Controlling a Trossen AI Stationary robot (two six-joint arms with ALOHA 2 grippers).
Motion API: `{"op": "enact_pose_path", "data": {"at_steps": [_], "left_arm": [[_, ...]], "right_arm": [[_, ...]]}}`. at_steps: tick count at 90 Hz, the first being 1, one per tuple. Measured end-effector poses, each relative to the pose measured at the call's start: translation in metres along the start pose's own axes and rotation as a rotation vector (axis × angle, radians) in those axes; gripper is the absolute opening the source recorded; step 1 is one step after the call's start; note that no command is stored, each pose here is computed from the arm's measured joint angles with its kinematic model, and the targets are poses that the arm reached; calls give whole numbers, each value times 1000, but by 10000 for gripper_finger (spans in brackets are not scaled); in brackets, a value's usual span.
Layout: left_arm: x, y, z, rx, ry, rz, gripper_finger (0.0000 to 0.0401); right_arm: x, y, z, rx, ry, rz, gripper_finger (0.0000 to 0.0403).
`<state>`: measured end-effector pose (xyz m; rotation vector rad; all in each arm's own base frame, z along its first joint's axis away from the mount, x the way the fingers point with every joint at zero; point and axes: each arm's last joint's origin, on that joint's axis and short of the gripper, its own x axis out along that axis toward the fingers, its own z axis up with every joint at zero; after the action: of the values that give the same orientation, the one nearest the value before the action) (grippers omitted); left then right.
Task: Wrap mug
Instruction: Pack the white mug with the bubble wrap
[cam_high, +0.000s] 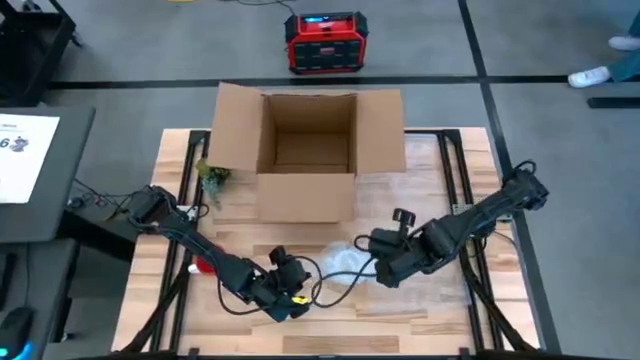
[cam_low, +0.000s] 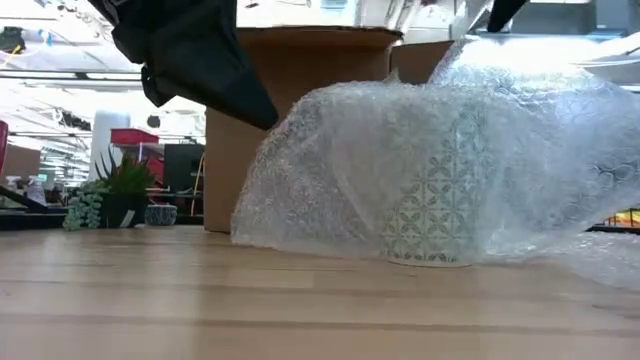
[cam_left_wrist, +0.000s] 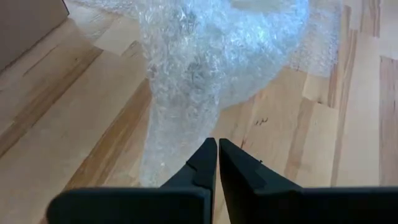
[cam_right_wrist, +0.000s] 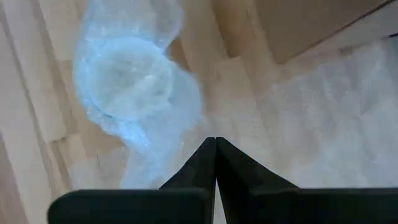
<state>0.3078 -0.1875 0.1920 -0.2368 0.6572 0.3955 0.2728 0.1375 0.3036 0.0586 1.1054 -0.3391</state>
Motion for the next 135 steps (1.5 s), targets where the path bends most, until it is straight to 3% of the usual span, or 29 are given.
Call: {"op": "enact_pose_path", "data": {"at_steps": [26,47,63,75,110,124,135], "left_arm": [[5,3,3,3,-3,13,0],[7,4,5,2,-6,14,0],[8,4,7,-5,-15,10,0],[8,2,9,7,-36,-12,0],[8,1,10,16,-40,-14,0],[8,1,10,23,-39,-13,0],[8,1,9,28,-39,-13,0]], "right_arm": [[65,17,-2,18,-84,244,0],[111,17,-1,-19,27,200,0],[133,18,7,-50,90,229,0],[131,22,17,-112,116,271,0],[73,21,50,-165,130,248,0],[74,19,53,-165,69,153,0],[95,21,52,-170,110,93,0]]}}
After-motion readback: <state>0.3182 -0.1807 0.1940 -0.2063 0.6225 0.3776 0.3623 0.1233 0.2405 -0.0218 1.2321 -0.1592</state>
